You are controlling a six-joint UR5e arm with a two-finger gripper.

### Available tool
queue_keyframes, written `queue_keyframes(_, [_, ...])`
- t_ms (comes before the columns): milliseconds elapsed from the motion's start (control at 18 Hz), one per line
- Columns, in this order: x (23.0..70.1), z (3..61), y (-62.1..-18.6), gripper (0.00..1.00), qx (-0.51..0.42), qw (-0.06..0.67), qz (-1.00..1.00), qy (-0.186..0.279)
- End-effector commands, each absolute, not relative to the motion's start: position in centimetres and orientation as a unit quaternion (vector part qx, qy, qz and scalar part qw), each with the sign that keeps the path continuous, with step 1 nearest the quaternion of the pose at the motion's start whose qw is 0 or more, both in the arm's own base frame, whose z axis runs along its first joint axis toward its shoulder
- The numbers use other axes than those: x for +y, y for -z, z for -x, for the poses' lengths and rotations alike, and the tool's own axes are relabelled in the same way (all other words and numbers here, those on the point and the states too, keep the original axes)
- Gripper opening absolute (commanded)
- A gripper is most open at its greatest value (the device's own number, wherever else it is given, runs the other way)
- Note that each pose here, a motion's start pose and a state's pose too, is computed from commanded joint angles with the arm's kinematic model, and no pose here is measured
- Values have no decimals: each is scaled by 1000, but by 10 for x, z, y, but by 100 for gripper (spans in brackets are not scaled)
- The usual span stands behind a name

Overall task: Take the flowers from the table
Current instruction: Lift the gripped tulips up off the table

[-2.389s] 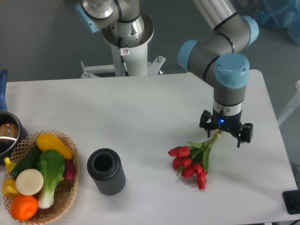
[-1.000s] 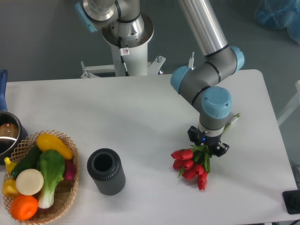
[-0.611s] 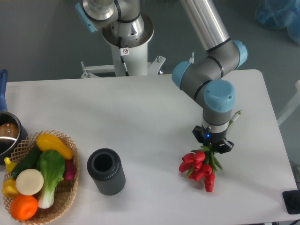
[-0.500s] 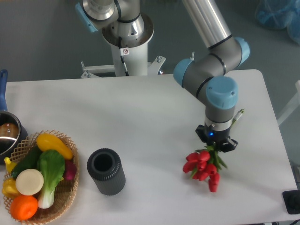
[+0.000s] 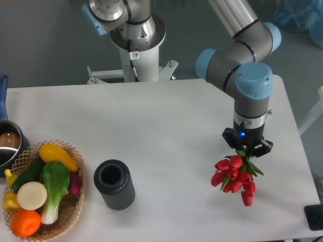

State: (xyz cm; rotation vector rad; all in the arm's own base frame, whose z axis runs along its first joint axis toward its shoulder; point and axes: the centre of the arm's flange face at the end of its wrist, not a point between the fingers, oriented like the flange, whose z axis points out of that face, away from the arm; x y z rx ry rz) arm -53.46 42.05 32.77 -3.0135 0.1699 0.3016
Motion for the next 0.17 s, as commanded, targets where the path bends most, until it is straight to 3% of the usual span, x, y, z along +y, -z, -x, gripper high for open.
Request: queue_keyframes(167, [422,536,-335,0,59,44,994,-79])
